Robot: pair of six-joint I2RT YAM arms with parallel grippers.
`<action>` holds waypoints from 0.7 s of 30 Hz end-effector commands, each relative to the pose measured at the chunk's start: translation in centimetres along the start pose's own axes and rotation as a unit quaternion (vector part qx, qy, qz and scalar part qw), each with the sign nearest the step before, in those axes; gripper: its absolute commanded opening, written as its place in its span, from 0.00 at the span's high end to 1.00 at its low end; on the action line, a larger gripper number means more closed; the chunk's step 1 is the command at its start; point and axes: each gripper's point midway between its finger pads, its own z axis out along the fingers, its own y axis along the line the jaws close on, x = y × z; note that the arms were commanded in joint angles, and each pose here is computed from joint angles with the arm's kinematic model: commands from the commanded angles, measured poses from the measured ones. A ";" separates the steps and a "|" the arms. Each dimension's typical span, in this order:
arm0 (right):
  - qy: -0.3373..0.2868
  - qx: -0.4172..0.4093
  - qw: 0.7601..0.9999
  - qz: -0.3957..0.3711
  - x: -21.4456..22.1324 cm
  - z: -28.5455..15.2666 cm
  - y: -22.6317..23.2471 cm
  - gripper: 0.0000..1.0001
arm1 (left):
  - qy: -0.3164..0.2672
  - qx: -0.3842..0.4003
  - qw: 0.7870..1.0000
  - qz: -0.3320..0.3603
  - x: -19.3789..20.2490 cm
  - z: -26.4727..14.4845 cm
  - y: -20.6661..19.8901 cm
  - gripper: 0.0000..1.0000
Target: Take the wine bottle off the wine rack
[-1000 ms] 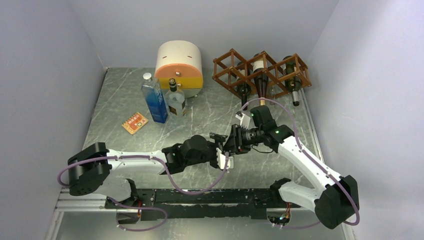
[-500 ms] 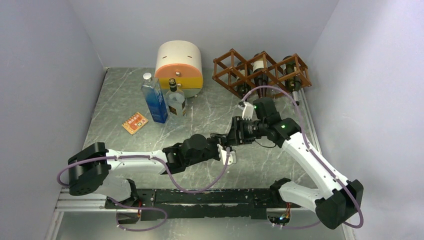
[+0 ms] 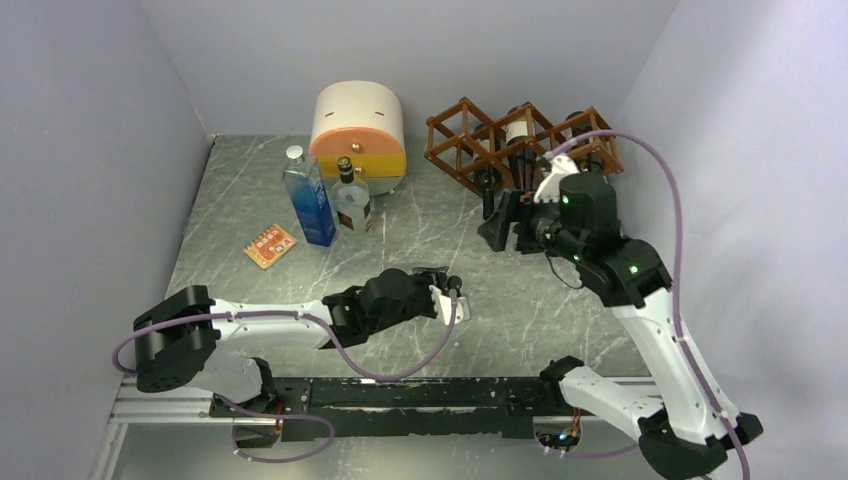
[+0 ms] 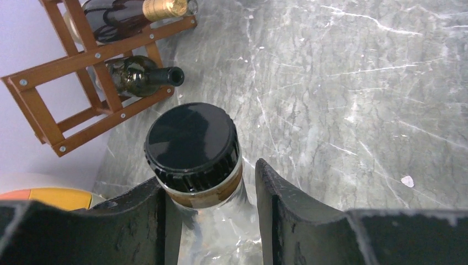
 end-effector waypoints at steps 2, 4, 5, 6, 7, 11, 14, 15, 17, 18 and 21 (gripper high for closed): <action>-0.107 0.140 0.984 0.017 -3.1 -4.7 -4.5 0.16 | -0.050 -0.084 0.993 -0.066 -2.9 -1.4 5.2 0.93; -0.130 0.151 0.980 0.023 -3.5 -5.9 -4.9 0.14 | -0.061 -0.098 0.988 -0.103 -3.3 -1.6 6.8 0.93; -0.139 0.154 0.978 0.024 -3.7 -6.4 -4.9 0.13 | -0.063 -0.107 0.985 -0.122 -3.3 -1.6 7.8 0.93; -0.146 0.156 0.977 0.023 -3.9 -6.9 -5.0 0.13 | -0.063 -0.120 0.980 -0.146 -3.0 -1.5 9.1 0.93; -0.152 0.157 0.976 0.022 -4.1 -7.3 -5.0 0.12 | -0.065 -0.134 0.975 -0.163 -3.0 -1.4 10.2 0.93; -0.172 0.168 0.970 0.029 -4.3 -8.5 -5.4 0.11 | -0.076 -0.176 0.958 -0.211 -3.2 -0.9 14.3 0.93; -0.174 0.165 0.970 0.031 -3.9 -8.7 -5.5 0.11 | -0.087 -0.223 0.947 -0.215 -3.5 -0.8 17.4 0.93; -0.172 0.162 0.971 0.031 -3.7 -8.6 -5.4 0.11 | -0.092 -0.238 0.942 -0.217 -3.6 -0.8 18.3 0.93; -0.164 0.156 0.973 0.032 -3.2 -8.4 -5.3 0.11 | -0.104 -0.262 0.932 -0.226 -3.5 -0.9 20.2 0.93; -0.161 0.156 0.974 0.032 -2.9 -8.3 -5.4 0.11 | -0.108 -0.273 0.928 -0.228 -3.3 -0.8 21.1 0.93; -0.152 0.155 0.976 0.033 -2.4 -8.4 -5.4 0.11 | -0.108 -0.303 0.920 -0.226 -2.6 -0.4 23.2 0.93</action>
